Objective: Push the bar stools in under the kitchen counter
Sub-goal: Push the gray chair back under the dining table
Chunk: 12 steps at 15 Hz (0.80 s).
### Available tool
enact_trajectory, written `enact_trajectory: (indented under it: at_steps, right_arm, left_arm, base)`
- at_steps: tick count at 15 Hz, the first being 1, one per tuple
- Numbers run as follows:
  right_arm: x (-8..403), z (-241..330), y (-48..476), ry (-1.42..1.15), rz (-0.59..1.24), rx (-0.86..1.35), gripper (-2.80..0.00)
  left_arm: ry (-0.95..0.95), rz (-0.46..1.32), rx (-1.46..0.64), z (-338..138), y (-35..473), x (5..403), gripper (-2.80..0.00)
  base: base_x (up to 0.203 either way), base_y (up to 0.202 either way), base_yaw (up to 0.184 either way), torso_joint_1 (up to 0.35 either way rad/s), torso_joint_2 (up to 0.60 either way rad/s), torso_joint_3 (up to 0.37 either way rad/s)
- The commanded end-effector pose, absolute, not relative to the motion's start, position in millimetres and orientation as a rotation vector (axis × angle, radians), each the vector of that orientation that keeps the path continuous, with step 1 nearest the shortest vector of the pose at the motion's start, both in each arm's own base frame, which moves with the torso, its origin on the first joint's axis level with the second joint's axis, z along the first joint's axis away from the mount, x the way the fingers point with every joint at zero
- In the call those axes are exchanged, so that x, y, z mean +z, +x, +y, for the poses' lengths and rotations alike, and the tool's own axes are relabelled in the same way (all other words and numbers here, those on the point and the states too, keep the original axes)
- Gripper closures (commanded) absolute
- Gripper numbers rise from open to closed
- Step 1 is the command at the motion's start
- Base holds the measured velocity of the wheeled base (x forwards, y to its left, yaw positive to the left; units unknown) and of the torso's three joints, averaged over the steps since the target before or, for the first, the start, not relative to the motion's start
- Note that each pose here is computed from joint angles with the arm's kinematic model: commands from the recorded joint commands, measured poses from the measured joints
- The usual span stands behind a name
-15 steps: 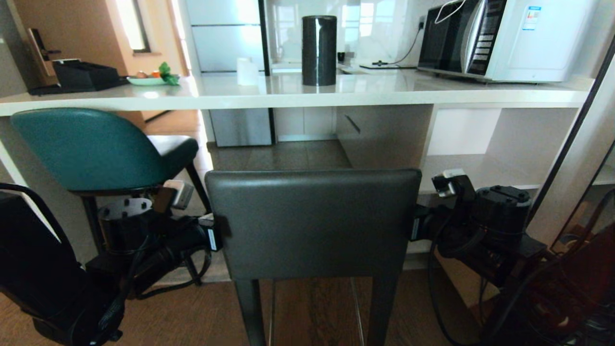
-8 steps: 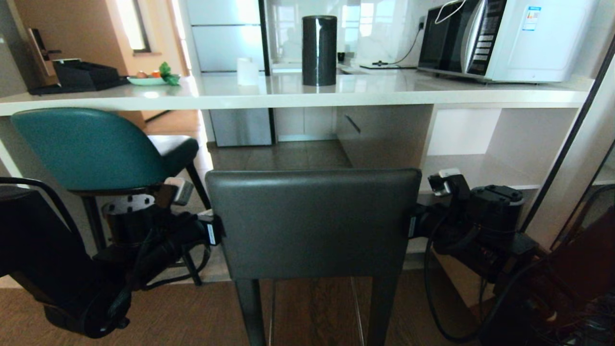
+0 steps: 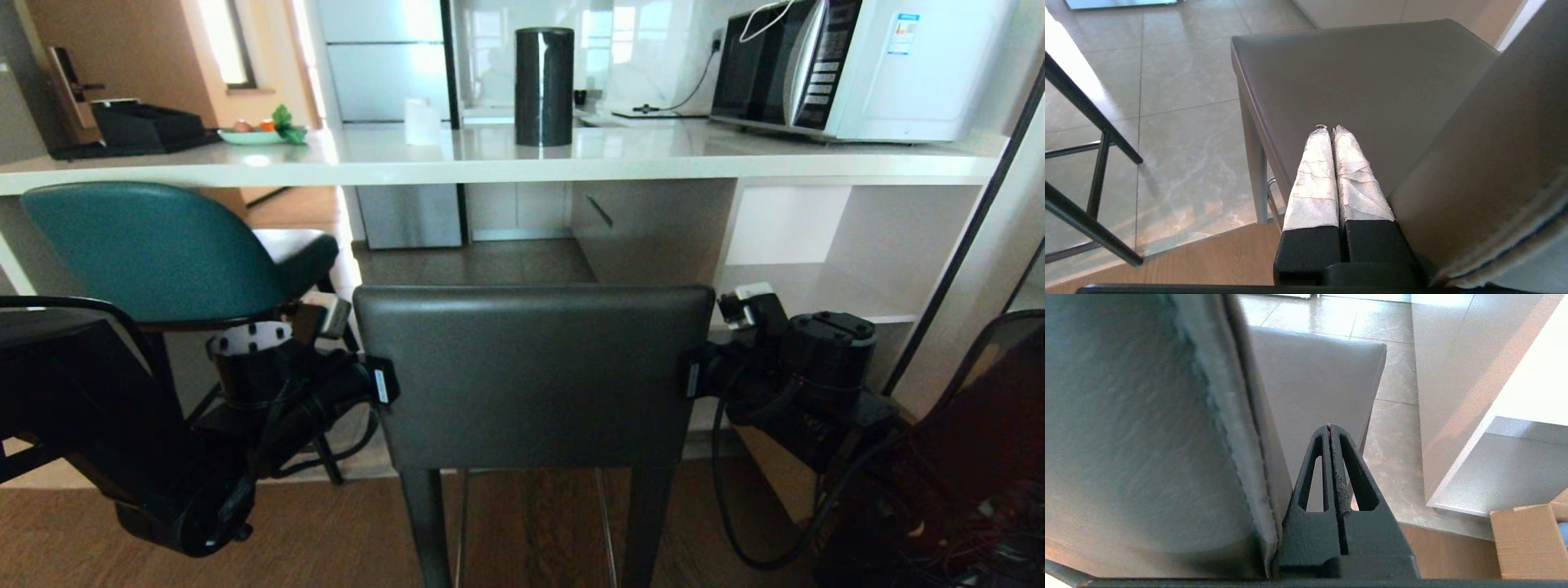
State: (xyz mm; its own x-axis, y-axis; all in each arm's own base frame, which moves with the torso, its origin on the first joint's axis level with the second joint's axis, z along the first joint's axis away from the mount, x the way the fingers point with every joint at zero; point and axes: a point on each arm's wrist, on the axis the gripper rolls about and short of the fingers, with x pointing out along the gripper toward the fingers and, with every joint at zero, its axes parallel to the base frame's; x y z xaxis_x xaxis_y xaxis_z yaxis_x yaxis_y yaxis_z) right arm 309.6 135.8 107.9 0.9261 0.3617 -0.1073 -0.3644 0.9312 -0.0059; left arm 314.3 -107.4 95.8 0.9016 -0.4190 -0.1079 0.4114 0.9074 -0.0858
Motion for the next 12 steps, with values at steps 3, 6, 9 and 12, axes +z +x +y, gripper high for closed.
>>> enact_trajectory:
  at_steps: [3, 6, 9, 12]
  right_arm:
    - [119, 154, 321, -0.039, 0.032, 0.408, 0.00]
    - [121, 178, 324, -0.054, 0.002, 0.456, 0.00]
    - [126, 184, 333, -0.050, -0.022, 0.457, 0.00]
    - [120, 177, 334, -0.058, 0.005, 0.440, 0.00]
  left_arm:
    - [-0.053, 0.138, -0.556, -140, 293, 96, 0.00]
    - [-0.045, 0.167, -0.597, -152, 284, 89, 0.00]
    - [-0.042, 0.170, -0.578, -152, 285, 88, 0.00]
    - [-0.042, 0.159, -0.516, -149, 297, 86, 0.00]
  base:
    - [0.000, 0.000, 0.000, 0.000, 0.00, 0.000]
    - [0.000, 0.000, 0.000, 0.000, 0.00, 0.000]
    - [0.000, 0.000, 0.000, 0.000, 0.00, 0.000]
    - [0.000, 0.000, 0.000, 0.000, 0.00, 0.000]
